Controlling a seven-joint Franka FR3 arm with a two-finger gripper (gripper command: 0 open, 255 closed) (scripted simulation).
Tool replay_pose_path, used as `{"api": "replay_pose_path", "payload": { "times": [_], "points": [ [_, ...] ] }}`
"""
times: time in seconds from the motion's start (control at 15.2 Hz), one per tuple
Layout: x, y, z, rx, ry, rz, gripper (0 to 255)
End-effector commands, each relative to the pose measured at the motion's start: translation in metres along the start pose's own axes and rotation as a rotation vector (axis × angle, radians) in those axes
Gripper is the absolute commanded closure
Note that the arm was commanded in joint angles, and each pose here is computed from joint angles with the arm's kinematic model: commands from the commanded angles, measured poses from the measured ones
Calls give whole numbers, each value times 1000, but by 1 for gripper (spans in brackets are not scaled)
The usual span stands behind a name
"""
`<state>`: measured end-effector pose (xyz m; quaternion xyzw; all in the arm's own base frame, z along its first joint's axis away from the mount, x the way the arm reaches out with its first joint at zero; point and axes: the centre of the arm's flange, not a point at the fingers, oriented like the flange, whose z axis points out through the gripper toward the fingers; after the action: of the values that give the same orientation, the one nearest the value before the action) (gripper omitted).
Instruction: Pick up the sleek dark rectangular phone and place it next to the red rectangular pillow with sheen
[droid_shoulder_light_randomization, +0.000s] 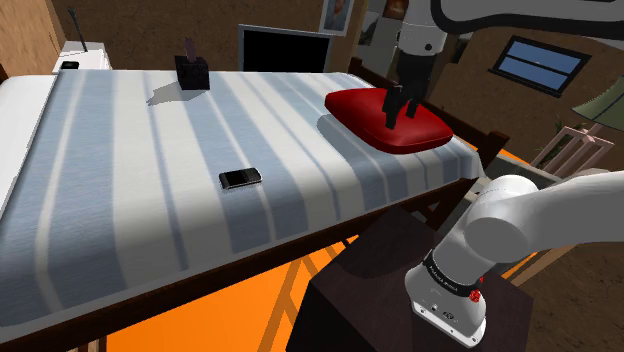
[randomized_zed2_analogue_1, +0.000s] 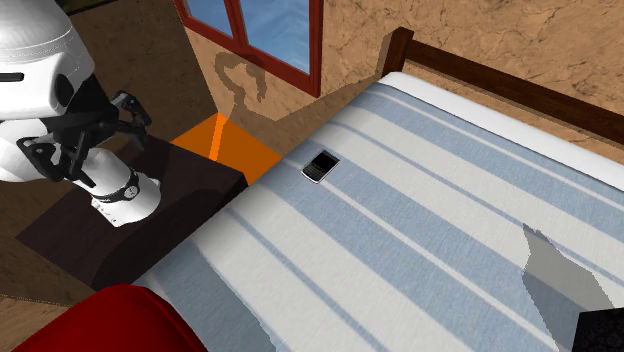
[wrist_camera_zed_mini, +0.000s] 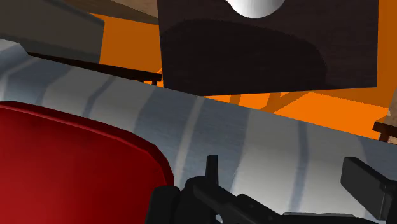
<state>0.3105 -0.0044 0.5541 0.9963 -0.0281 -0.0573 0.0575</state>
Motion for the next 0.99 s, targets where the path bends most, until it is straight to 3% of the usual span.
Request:
{"api": "replay_pose_path", "payload": {
  "times": [0.0,0.92],
  "points": [
    [0,0,0,0,0,0,0],
    [134,-87,63,27,74,-487,0]
  ]
}}
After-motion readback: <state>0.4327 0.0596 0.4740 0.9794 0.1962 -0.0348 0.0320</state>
